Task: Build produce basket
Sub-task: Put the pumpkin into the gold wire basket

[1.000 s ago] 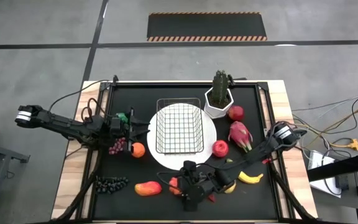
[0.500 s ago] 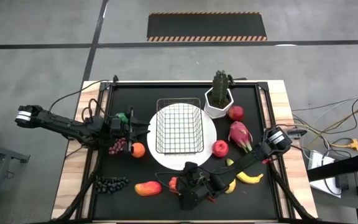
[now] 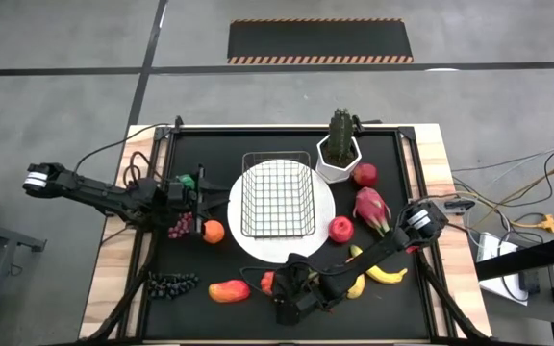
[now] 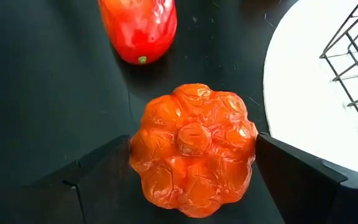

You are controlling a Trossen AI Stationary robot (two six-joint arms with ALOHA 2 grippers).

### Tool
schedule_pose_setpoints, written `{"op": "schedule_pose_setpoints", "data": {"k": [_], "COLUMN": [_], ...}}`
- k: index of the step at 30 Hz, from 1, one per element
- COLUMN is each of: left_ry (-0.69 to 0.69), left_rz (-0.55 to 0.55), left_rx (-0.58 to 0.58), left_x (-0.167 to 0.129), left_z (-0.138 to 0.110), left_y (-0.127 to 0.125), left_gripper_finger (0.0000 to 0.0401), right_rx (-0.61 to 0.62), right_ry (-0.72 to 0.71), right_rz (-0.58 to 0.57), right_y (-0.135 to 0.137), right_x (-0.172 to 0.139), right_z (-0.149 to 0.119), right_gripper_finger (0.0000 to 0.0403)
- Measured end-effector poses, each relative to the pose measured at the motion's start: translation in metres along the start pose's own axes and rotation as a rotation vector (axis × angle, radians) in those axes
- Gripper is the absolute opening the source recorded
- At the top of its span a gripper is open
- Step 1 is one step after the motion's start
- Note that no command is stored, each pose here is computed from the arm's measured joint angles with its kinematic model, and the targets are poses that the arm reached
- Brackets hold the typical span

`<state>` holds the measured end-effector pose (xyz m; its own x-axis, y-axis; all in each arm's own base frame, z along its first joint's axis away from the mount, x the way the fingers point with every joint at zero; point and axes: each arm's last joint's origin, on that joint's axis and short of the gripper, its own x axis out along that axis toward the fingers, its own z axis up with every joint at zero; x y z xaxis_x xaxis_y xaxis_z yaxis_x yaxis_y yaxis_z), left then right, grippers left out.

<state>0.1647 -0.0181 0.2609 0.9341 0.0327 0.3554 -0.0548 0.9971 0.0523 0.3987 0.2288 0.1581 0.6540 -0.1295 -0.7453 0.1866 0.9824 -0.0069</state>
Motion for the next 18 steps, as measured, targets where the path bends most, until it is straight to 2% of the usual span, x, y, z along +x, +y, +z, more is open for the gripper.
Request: {"op": "schedule_pose_setpoints", "data": {"k": [18], "left_ry": [-0.024], "left_rz": [0.003], "left_rx": [-0.004], "left_x": [-0.0008], "left_z": [0.0038], "left_y": [0.0006], "left_gripper_finger": [0.0112], "right_rx": [0.007], "right_ry": [0.010], "right_rz": [0.027], "right_y": [0.0009], "right_x": [-0.0008], "right_z": [0.0007], "right_gripper_finger": [0.0326]}}
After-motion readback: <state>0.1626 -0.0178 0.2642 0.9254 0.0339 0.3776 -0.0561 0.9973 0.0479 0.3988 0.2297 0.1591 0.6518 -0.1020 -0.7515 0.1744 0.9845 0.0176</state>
